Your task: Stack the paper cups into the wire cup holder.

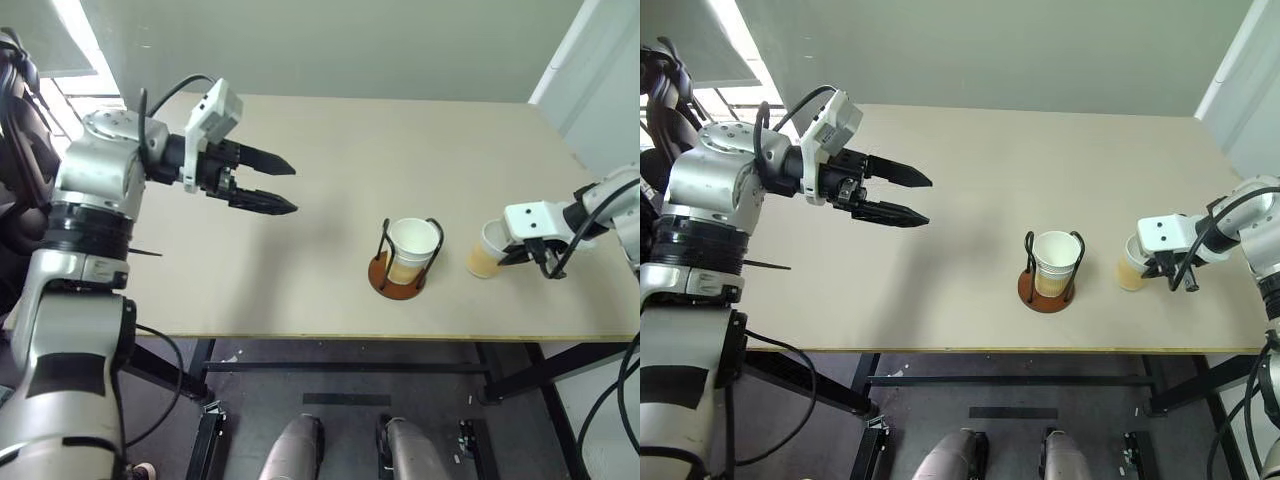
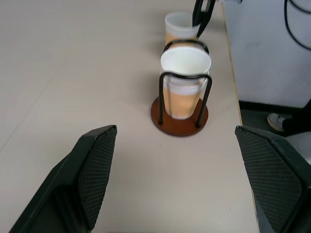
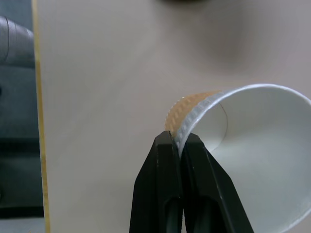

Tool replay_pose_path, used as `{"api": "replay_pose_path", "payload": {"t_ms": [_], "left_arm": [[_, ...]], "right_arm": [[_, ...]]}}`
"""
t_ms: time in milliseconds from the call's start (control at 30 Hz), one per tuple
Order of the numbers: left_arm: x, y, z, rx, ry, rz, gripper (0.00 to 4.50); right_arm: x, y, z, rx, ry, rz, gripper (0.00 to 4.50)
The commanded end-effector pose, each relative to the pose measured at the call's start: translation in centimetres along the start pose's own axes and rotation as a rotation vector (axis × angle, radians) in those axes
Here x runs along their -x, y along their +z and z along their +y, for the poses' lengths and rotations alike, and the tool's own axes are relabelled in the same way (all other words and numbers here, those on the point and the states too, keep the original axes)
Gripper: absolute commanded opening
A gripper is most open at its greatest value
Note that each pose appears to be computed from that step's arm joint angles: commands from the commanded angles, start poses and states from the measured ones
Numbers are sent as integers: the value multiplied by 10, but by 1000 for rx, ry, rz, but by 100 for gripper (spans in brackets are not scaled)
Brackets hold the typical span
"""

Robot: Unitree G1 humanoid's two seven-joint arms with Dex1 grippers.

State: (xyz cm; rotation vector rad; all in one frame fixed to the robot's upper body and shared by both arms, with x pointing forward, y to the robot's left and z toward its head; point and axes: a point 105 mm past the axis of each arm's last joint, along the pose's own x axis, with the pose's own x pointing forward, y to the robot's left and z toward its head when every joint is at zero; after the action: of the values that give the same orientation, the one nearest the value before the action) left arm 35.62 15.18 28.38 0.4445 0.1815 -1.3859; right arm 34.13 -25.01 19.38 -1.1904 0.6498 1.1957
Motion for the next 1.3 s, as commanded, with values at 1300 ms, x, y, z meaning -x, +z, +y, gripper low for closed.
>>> {"api": "replay_pose_path", "payload": {"t_ms": [1300], "left_arm": [[11, 45, -4, -131, -56, -101, 420]], "right_arm": [[57, 146, -12, 283, -28, -274, 4]]}}
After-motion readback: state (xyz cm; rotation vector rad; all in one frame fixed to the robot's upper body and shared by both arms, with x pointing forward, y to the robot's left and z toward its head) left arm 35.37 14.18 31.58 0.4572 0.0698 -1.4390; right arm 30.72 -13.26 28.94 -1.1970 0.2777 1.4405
